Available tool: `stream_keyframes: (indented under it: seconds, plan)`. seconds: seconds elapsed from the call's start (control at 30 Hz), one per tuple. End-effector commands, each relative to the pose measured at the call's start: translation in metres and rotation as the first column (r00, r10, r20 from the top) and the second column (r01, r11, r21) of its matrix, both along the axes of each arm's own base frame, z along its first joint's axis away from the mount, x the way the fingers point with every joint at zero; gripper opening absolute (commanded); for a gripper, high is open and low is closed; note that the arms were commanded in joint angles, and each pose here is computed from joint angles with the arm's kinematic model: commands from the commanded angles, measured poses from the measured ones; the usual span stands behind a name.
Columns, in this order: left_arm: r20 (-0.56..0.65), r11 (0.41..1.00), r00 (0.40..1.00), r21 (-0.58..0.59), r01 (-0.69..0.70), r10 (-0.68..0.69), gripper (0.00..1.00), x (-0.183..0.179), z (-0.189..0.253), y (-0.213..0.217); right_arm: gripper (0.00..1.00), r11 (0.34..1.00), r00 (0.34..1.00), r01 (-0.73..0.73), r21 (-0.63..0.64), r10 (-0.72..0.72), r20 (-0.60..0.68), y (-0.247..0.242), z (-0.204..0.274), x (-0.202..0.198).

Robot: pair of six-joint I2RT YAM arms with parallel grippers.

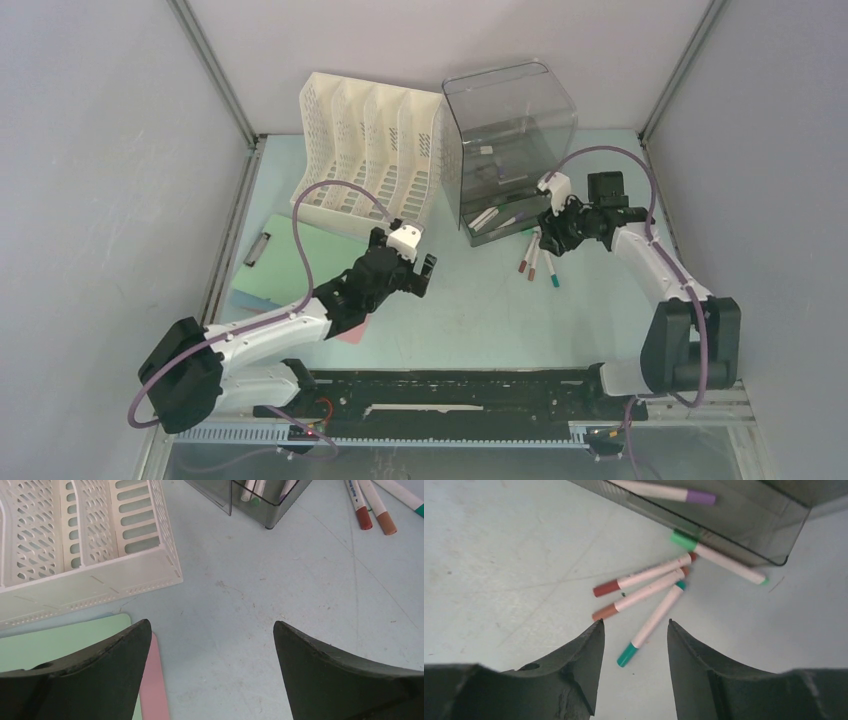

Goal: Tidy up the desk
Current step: Place the stationery in the drawer, then pick up the stationery from the center of the board.

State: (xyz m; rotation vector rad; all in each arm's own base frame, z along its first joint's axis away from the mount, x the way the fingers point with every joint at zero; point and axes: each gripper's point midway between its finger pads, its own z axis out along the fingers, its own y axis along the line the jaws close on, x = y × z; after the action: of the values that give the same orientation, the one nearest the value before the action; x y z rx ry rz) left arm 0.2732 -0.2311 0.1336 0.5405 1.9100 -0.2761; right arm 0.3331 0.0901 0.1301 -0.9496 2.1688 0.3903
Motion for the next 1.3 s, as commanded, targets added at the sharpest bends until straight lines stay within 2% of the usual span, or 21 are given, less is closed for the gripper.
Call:
stream_keyframes:
  seconds: [0.0,0.17,0.37,0.43,0.63,0.77,1.27]
  plan:
    - [0.044,0.999,0.999,-0.040,0.013,-0.011,1.00,0.009,0.024,-0.010,0.57,0.994,0.997,0.028,-0.104,-0.035,-0.073,-0.021,-0.028,0.000]
    - [0.047,0.999,0.999,-0.045,0.016,-0.014,1.00,0.008,0.027,-0.010,0.60,0.977,0.986,0.072,-0.199,-0.099,-0.131,-0.035,-0.053,0.006]
    - [0.050,0.999,0.999,-0.049,0.017,-0.014,1.00,0.007,0.028,-0.009,0.58,0.967,0.977,0.101,-0.235,-0.142,-0.162,-0.037,-0.068,0.008]
    - [0.051,0.999,0.999,-0.050,0.017,-0.015,1.00,0.007,0.028,-0.009,0.55,0.961,0.976,0.100,-0.257,-0.145,-0.165,-0.035,-0.074,0.009]
    - [0.048,0.998,0.999,-0.051,0.020,-0.017,1.00,0.007,0.028,-0.010,0.39,0.948,0.972,0.084,-0.306,-0.145,-0.184,-0.032,-0.088,0.009]
    - [0.046,0.998,0.999,-0.051,0.023,-0.021,1.00,0.007,0.027,-0.011,0.35,0.947,0.970,0.073,-0.312,-0.140,-0.201,-0.029,-0.094,0.007]
    - [0.046,0.998,0.999,-0.055,0.027,-0.024,1.00,0.007,0.028,-0.012,0.35,0.920,0.961,0.040,-0.390,-0.142,-0.237,-0.035,-0.113,0.001]
